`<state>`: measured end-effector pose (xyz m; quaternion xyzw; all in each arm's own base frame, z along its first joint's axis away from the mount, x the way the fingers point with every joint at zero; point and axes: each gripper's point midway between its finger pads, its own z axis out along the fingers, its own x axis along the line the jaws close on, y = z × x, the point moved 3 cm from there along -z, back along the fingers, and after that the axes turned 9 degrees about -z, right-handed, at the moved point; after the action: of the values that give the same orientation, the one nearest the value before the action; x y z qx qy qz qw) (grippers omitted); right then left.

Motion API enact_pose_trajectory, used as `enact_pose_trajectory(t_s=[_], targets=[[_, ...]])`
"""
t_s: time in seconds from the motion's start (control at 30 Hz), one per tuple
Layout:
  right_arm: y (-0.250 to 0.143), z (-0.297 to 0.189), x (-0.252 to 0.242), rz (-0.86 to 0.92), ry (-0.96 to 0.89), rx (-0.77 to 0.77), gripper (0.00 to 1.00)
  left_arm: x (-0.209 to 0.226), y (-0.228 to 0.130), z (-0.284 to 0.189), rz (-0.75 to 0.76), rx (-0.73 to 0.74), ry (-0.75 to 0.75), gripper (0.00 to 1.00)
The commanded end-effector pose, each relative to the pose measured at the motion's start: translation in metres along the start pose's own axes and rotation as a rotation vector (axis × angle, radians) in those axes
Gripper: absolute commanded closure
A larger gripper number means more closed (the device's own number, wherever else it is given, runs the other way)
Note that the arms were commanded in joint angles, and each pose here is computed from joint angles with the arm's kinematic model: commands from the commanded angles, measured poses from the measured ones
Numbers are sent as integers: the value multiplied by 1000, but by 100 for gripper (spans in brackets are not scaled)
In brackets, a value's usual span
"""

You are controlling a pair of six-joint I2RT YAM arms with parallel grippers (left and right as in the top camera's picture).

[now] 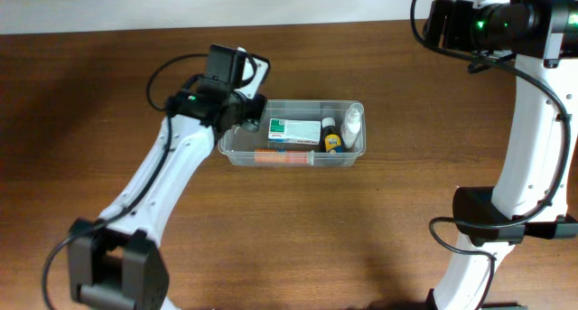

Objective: Pack container
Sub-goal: 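Lift the jar and carry it over the container's left end, then lower the jar into the container's left end and open the gripper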

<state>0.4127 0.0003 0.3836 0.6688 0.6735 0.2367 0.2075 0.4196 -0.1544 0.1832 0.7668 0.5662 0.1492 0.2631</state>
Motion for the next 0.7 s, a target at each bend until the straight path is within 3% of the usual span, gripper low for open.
enact_pose_trajectory(t_s=[0.0,0.67], targets=[[0,-10,3,-3,7,-21,2,4,-6,22,25,51,23,64],[0,-10,3,-3,7,-21,2,21,-59,87,27,268,107,64]])
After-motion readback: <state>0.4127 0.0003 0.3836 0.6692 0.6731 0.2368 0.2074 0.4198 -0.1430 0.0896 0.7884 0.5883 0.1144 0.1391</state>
